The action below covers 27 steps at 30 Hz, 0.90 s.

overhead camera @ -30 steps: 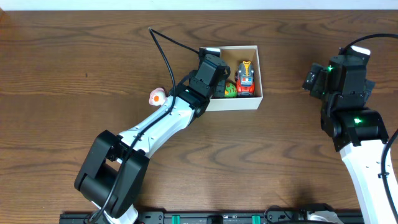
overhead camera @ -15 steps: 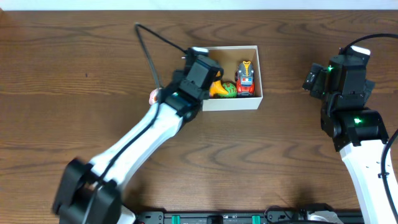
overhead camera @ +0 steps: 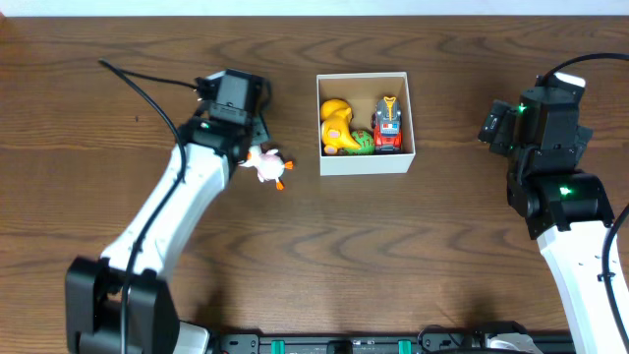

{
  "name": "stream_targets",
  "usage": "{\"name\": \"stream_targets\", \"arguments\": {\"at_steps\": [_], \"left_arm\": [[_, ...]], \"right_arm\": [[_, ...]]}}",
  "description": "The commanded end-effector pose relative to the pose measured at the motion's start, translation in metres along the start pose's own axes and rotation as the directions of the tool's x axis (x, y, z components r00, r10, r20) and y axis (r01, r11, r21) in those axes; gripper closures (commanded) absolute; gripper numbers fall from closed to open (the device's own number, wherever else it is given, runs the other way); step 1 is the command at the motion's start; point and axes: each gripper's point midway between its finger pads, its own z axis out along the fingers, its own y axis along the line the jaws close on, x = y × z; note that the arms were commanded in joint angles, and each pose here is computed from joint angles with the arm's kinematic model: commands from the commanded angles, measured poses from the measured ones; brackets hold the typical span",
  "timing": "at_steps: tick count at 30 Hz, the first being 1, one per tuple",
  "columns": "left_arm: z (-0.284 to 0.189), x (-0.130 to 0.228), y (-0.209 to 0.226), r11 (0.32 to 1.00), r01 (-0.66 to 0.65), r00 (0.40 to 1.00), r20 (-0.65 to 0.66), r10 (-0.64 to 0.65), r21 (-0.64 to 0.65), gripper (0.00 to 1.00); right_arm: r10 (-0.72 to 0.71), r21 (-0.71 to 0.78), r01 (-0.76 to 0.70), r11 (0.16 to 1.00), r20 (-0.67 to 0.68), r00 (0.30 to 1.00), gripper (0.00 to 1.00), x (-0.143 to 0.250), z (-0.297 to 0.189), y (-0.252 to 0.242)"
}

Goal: Pack container
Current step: 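Move the left gripper back and grasp the white duck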

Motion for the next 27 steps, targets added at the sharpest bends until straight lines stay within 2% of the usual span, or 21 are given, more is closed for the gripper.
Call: {"name": "stream_targets", "arguments": {"at_steps": [1, 14, 15, 17, 19, 20, 27], "left_arm": [[0.027, 0.026, -0.002, 0.996, 0.082, 0.986, -0.152, -0.075, 0.046, 0.32], [0.094, 0.090, 0.005, 0.998, 0.041, 0.927, -0.370, -0.052, -0.037, 0.26], [0.096, 0.093, 0.007, 0.998, 0.038, 0.924, -0.378, -0.052, -0.043, 0.32], [0.098, 0.095, 0.007, 0.998, 0.037, 0.922, -0.383, -0.052, -0.048, 0.65], [0.095, 0.090, 0.006, 0.998, 0.042, 0.927, -0.372, -0.053, -0.039, 0.90], [0.092, 0.085, 0.003, 0.999, 0.046, 0.932, -0.359, -0.054, -0.029, 0.94], [0.030, 0.026, -0.021, 0.989, 0.101, 0.978, -0.191, -0.079, 0.109, 0.94]], "right_arm": [[0.016, 0.006, -0.016, 1.000, 0.006, 1.000, 0.01, -0.003, 0.000, -0.002], [0.016, 0.006, -0.016, 1.000, 0.006, 1.000, 0.01, -0.003, 0.000, -0.002], [0.016, 0.006, -0.016, 1.000, 0.006, 1.000, 0.01, -0.003, 0.000, -0.002], [0.016, 0.006, -0.016, 1.000, 0.006, 1.000, 0.01, -0.003, 0.000, -0.002], [0.016, 0.006, -0.016, 1.000, 0.006, 1.000, 0.01, -0.003, 0.000, -0.002], [0.016, 0.006, -0.016, 1.000, 0.006, 1.000, 0.01, -0.003, 0.000, -0.002], [0.016, 0.006, -0.016, 1.000, 0.006, 1.000, 0.01, -0.003, 0.000, -0.002]]}}
